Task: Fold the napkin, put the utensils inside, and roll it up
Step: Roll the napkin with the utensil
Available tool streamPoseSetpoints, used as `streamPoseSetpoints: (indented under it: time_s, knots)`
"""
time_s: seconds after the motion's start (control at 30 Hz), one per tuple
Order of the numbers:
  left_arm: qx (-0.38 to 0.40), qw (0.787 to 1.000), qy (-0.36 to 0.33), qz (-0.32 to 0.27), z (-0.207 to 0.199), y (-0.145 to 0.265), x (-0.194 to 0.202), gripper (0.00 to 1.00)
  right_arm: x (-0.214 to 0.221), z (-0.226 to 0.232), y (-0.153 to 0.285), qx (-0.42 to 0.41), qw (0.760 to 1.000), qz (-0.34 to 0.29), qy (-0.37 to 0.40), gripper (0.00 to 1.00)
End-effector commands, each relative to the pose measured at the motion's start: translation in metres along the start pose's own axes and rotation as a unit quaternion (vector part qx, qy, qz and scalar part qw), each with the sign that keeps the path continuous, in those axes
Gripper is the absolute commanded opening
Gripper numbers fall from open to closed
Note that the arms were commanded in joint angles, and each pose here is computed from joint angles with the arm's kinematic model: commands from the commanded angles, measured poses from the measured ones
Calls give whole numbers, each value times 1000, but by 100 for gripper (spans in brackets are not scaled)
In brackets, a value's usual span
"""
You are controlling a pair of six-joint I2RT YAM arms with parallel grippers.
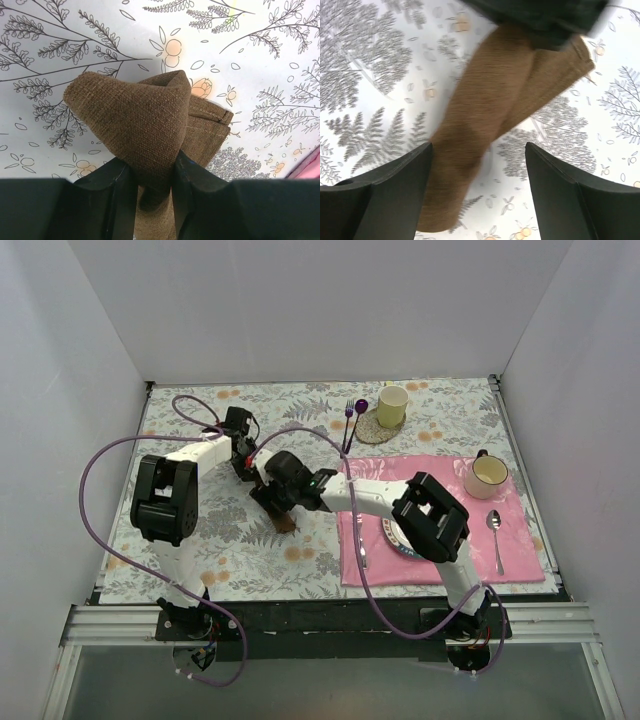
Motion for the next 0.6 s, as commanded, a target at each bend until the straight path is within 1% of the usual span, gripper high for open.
streamPoseSetpoints:
  time_s: [0.0, 0.07, 0.13, 0.27, 0.37, 0.47, 0.53, 0.57]
  knots:
    - [-2, 1000, -14, 27, 0, 0, 7, 18, -13, 1, 16, 78, 994, -33, 75, 83]
    - [-2, 999, -15, 32, 0, -2, 8, 16, -17, 11, 16, 67, 994, -40, 77, 84]
    - [-2, 999, -15, 35, 0, -2, 9, 16, -12, 18, 10, 54, 995, -31, 74, 84]
    - [0, 999, -14, 41, 0, -2, 12, 15, 1, 17, -2, 63, 996, -14, 68, 84]
    - [2, 999, -13, 44, 0, -2, 13, 15, 13, 15, -11, 64, 996, -1, 69, 81]
    - [7, 999, -13, 48, -1, -3, 13, 15, 22, 17, -16, 52, 997, 8, 61, 77]
    - [11, 999, -13, 48, -2, -3, 13, 15, 25, 17, -18, 40, 998, 13, 51, 70]
    - [10, 999, -14, 47, -2, -2, 12, 15, 27, 16, -19, 38, 998, 16, 48, 63]
Point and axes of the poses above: each gripper's point midway between its finger pads, its own y axis back along the fingers, its own z axis along the line the jaws close on, x = y × z, the point moved 5 cm from there along y, back along the fingers, and after that the axes turned 7 degrees about -y, right-handed, at the moved point
